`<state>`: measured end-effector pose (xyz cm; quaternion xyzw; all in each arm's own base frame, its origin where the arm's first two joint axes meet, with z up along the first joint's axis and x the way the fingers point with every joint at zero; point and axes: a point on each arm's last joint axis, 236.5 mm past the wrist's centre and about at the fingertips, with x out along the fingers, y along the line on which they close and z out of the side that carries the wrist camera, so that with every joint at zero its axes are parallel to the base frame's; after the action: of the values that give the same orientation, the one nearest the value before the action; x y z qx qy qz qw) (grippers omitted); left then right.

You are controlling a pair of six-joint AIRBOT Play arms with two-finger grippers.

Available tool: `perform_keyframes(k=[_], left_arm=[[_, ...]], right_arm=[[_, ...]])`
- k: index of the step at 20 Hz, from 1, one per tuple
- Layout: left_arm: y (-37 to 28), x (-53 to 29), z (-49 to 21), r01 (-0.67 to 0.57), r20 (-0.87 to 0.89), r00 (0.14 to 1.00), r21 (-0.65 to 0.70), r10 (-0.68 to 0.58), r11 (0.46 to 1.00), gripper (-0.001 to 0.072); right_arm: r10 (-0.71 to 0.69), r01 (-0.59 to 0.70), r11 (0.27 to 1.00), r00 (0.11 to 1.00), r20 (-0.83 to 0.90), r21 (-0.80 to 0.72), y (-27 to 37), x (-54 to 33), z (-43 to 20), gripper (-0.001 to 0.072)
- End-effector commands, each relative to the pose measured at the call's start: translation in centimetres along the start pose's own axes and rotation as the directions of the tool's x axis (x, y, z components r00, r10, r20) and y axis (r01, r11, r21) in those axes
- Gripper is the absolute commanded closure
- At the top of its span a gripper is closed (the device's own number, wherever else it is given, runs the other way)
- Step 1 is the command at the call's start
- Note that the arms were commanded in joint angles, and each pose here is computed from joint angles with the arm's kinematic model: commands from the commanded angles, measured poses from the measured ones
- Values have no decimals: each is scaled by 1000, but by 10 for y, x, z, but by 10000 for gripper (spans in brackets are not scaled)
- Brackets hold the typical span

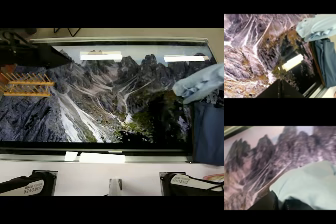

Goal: Fold the shirts.

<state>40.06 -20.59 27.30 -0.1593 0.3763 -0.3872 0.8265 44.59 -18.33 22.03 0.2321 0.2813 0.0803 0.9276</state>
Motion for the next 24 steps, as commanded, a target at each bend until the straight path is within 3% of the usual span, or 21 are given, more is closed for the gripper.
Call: perform_keyframes(k=[1,4,7,11,12,18,21,22,23,24], left_arm=[[-7,5,-3,14,-12,1000,13,-14,1000,673],[-9,5,-4,16,-14,1000,16,-16,1000,673],[-9,5,-4,17,-14,1000,32,-16,999,672],[-9,5,-4,17,-14,1000,43,-16,999,673],[-9,5,-4,17,-14,1000,43,-16,999,672],[-10,6,-3,19,-13,1000,42,-18,999,672],[-14,5,-3,28,-10,1000,32,-27,999,673],[-14,5,-3,28,-11,1000,33,-28,999,673],[-14,4,-3,28,-10,1000,32,-28,999,673],[-14,5,-3,28,-10,1000,19,-27,999,673]], right_arm=[[-119,114,989,991,55,90,-50,-53,5,685],[-259,252,955,966,20,158,-79,-95,-9,685],[-381,408,902,905,-187,138,-95,-127,-61,685],[-492,615,787,677,-547,53,-115,-183,-147,685],[-488,640,768,617,-617,32,-117,-195,-166,685],[-367,660,750,468,-804,41,-107,-201,-269,685],[-405,711,702,361,-840,-33,-124,-211,-311,684],[-424,719,693,350,-835,-51,-130,-212,-314,633],[-442,720,691,356,-823,-59,-135,-210,-311,387],[-474,705,704,370,-799,-91,-142,-207,-304,34]])
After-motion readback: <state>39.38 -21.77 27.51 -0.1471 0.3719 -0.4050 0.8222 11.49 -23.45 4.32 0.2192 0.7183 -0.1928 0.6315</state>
